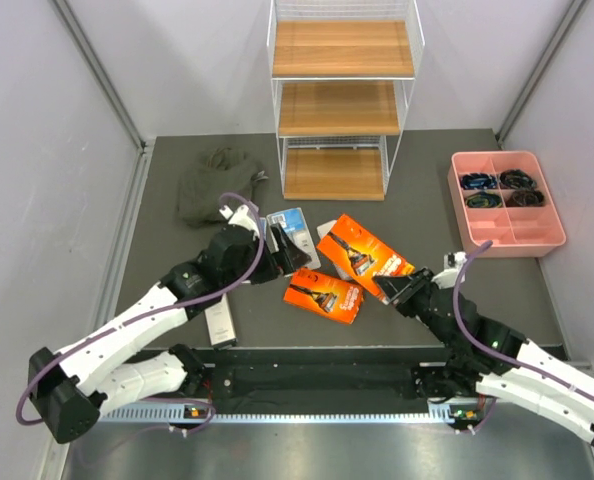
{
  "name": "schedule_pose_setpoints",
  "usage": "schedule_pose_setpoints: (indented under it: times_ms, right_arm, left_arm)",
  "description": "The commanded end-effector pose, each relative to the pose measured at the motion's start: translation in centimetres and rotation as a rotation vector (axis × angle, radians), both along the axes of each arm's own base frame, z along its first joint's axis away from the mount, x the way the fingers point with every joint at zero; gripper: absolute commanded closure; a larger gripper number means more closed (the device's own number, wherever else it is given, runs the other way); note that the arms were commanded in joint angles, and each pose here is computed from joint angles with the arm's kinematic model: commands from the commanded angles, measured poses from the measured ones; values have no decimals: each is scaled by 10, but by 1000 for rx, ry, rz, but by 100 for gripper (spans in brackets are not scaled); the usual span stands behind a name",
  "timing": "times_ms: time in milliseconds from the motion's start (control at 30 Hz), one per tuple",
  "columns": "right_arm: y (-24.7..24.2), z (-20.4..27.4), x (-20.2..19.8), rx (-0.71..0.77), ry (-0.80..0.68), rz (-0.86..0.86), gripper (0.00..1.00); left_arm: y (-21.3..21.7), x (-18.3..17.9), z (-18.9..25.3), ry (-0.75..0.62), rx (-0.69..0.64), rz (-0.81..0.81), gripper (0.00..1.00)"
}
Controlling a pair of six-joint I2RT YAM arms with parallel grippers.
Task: Place and organize the shaving razors onto the shelf
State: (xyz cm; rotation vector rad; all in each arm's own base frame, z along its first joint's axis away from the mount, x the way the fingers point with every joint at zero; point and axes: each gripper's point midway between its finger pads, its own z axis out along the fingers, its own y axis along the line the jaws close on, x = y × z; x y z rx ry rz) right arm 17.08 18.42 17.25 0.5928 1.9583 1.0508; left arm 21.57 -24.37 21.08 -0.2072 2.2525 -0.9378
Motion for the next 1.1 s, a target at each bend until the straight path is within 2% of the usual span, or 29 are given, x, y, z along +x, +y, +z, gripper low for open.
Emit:
schedule_pose_setpoints:
  times_ms: [0,100,133,267,467,667,767,833,867,900,933,1000,1067]
  right_arm:
    - [-7,55,25,267,-164,-158,100]
    - [-2,67,25,287,-188,-139,100]
    - [0,69,24,285,-193,-127,100]
    - [13,79,17,329,-213,-49,100]
    - [40,75,3,318,-174,98,100]
    - [54,76,-7,350,-171,189,100]
    - [59,77,-12,347,-167,226,100]
    - [62,76,-16,348,-163,255,100]
    - [64,75,-17,349,-161,266,100]
    - [65,74,-18,352,-158,273,100]
    - [66,71,-20,351,-152,281,100]
    - [66,69,-22,352,-152,292,96]
    - [66,67,-23,348,-158,301,86]
  left_arm:
    - [-37,0,24,-70,-268,-92,1]
    - [-54,-5,32,-131,-393,-171,1]
    - [-58,-6,41,-188,-448,-199,1]
    - [-66,-11,48,-232,-537,-256,1]
    - [-78,-13,51,-264,-605,-320,1]
    - [-81,-8,40,-257,-579,-314,3]
    - [-82,-8,44,-273,-595,-321,15]
    - [-80,-7,44,-285,-601,-304,27]
    - [-79,-7,48,-296,-608,-300,36]
    - [-78,-7,48,-298,-609,-295,51]
    - [-76,-5,50,-307,-610,-279,58]
    - [-74,-4,51,-313,-612,-268,62]
    - [-71,-3,55,-333,-603,-260,64]
